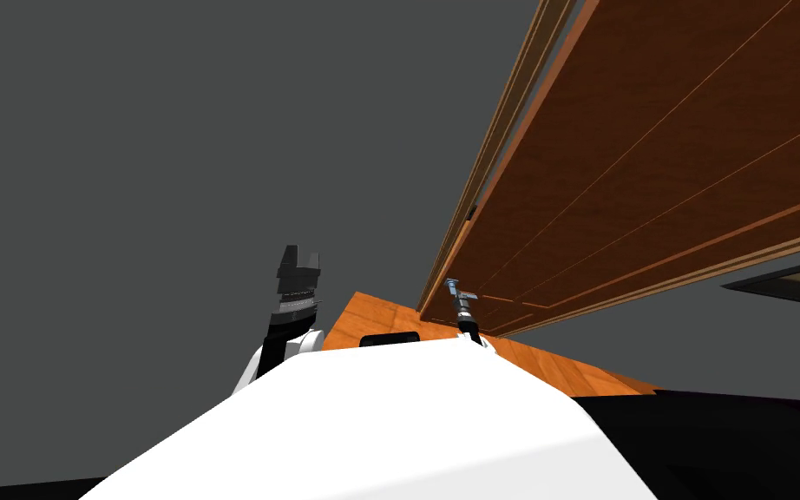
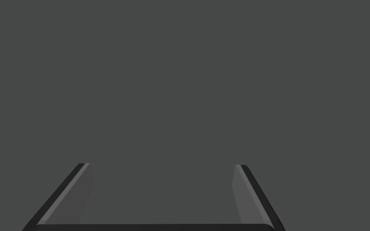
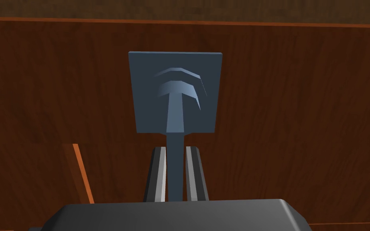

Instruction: Pull the door open

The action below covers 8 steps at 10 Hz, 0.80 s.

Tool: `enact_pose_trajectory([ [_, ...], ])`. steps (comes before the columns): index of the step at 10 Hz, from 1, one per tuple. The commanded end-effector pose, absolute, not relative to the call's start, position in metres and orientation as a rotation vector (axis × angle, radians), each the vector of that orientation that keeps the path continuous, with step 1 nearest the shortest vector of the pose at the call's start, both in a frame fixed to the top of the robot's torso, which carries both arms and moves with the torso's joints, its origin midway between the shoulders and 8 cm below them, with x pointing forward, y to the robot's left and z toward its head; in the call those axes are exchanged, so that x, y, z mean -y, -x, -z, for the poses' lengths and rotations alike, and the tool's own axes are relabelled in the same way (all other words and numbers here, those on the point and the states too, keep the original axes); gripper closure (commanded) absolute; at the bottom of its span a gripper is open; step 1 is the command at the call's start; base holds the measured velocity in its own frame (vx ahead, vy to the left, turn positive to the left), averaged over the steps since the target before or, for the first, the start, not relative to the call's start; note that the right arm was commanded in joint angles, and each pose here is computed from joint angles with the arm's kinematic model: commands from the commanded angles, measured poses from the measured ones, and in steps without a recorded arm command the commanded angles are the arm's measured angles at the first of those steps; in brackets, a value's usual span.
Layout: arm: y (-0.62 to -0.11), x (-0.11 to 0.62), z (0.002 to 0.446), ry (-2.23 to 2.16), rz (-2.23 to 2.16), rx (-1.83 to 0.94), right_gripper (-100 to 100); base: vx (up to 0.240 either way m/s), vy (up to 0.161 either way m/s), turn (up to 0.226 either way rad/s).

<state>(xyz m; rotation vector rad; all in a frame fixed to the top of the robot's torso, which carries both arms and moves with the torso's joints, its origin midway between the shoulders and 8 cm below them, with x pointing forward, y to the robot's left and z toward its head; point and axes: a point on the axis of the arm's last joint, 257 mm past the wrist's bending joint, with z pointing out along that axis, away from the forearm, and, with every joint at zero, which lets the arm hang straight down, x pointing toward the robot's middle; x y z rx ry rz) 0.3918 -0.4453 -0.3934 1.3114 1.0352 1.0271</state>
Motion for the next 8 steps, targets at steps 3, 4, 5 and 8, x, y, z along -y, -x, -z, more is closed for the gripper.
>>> enact_pose_trajectory([
  [3,-0.384,0.441,0.392,-1.291,-1.069,-1.07,100,-0.224,-0.032,0.126],
  [4,-0.382,0.439,0.392,-1.286,-1.079,-1.079,100,-0.224,-0.069,0.117],
  [5,-0.383,0.441,0.394,-1.291,-1.069,-1.075,100,-0.1,-0.021,0.033],
  [8,-0.368,0.438,0.394,-1.27,-1.106,-1.11,100,-0.209,-0.043,0.134],
])
